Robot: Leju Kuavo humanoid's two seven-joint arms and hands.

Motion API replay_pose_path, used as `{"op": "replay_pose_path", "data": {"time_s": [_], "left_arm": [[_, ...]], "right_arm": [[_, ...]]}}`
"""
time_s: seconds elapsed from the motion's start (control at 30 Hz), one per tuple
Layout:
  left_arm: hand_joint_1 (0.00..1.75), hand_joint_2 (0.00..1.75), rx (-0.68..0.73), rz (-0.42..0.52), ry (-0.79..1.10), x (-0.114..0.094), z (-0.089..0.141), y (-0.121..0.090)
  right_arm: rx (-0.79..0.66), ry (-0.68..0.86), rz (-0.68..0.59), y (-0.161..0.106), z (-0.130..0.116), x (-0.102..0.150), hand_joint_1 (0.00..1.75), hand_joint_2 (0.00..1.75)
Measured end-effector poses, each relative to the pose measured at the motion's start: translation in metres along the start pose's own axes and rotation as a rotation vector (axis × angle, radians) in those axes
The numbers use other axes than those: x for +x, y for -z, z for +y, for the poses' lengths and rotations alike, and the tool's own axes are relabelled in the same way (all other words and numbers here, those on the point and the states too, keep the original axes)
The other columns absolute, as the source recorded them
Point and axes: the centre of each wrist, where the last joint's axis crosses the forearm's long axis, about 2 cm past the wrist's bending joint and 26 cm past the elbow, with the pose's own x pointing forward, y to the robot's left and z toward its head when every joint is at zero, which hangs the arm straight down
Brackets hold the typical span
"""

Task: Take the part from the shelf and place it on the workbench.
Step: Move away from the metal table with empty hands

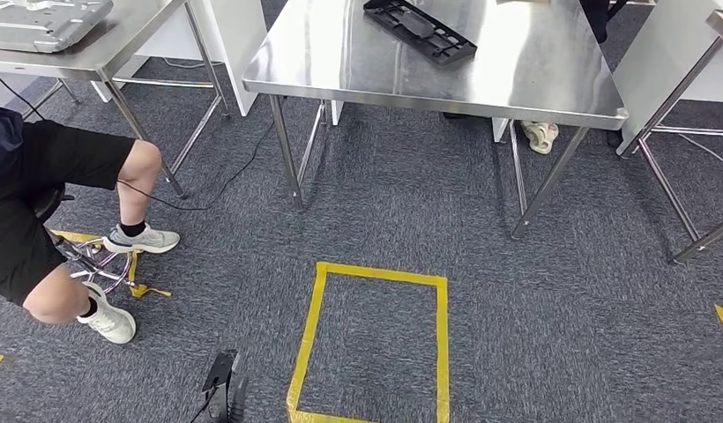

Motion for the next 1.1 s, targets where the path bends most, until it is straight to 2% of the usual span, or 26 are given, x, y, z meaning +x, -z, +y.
{"op": "replay_pose_path", "data": {"time_s": [0.57,0.7,1.1], "left_arm": [[0.00,0.00,-0.011,-0.003,0.001,-0.001,-0.011,-0.002],[0.00,0.00,-0.002,-0.025,0.018,0.003,-0.012,-0.002],[0.00,0.00,0.014,-0.021,0.040,0.000,-0.011,-0.002]], "right_arm": [[-0.022,-0.008,0.011,0.000,-0.001,-0.003,0.00,0.00],[-0.042,-0.016,-0.001,0.000,-0.004,0.001,0.00,1.75],[-0.041,-0.041,0.005,0.000,-0.001,-0.003,0.00,1.75]]}}
